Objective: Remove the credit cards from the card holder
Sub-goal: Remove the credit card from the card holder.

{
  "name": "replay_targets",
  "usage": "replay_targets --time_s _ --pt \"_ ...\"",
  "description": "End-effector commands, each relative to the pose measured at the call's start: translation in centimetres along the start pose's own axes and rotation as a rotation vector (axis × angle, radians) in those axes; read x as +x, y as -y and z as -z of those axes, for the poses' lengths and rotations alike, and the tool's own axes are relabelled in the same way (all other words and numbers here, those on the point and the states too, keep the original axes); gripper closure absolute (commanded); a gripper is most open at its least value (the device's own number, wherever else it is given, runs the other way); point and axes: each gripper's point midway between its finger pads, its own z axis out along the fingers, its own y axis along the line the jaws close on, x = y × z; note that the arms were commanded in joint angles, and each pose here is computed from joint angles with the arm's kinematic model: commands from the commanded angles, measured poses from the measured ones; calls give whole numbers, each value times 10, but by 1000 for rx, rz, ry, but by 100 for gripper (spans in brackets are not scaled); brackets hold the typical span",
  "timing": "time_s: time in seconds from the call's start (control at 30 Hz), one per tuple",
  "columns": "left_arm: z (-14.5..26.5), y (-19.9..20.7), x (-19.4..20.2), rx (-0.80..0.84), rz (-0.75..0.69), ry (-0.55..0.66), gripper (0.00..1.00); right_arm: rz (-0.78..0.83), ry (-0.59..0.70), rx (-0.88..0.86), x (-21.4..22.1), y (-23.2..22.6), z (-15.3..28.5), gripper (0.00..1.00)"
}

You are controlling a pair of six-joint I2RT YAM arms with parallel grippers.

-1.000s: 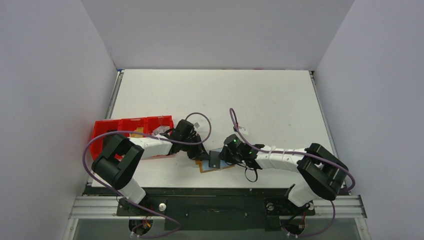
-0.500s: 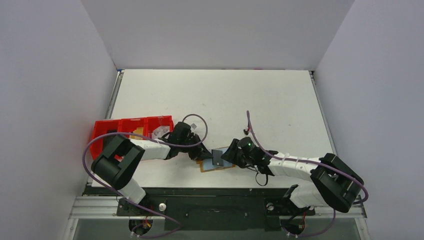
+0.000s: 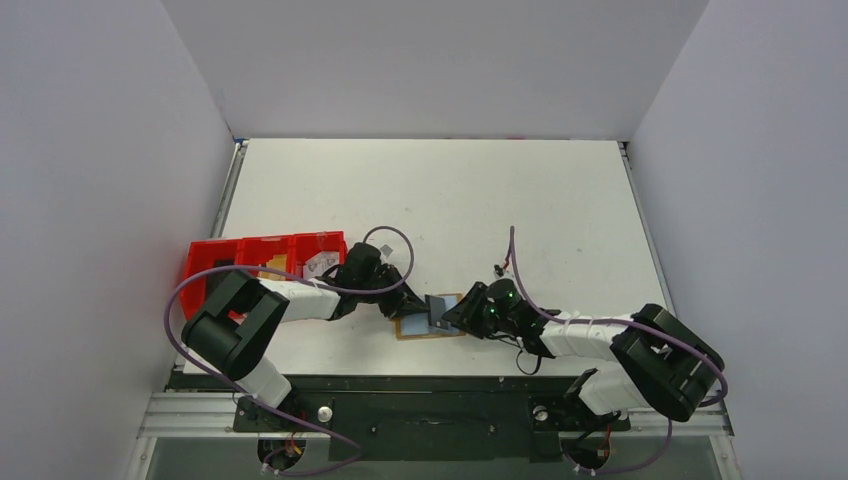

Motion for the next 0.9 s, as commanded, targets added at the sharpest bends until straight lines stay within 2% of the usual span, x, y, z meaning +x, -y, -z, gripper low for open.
replay_targets --time_s 0.0,0.2,0.27,0.5,0.87 --pt "6 13 -4 34 -40 18 100 -22 -14 5 3 6 -2 69" --pt "13 10 -10 -69 -139 35 100 18 -6 102 1 22 -2 86" --pt "18 3 -11 -122 -162 34 100 36 -1 133 -1 27 -1 89" --pt "31 -12 -18 -238 -236 48 100 84 25 185 -9 30 3 92" --pt "54 -3 -29 -271 -334 96 100 121 34 217 -14 29 5 93"
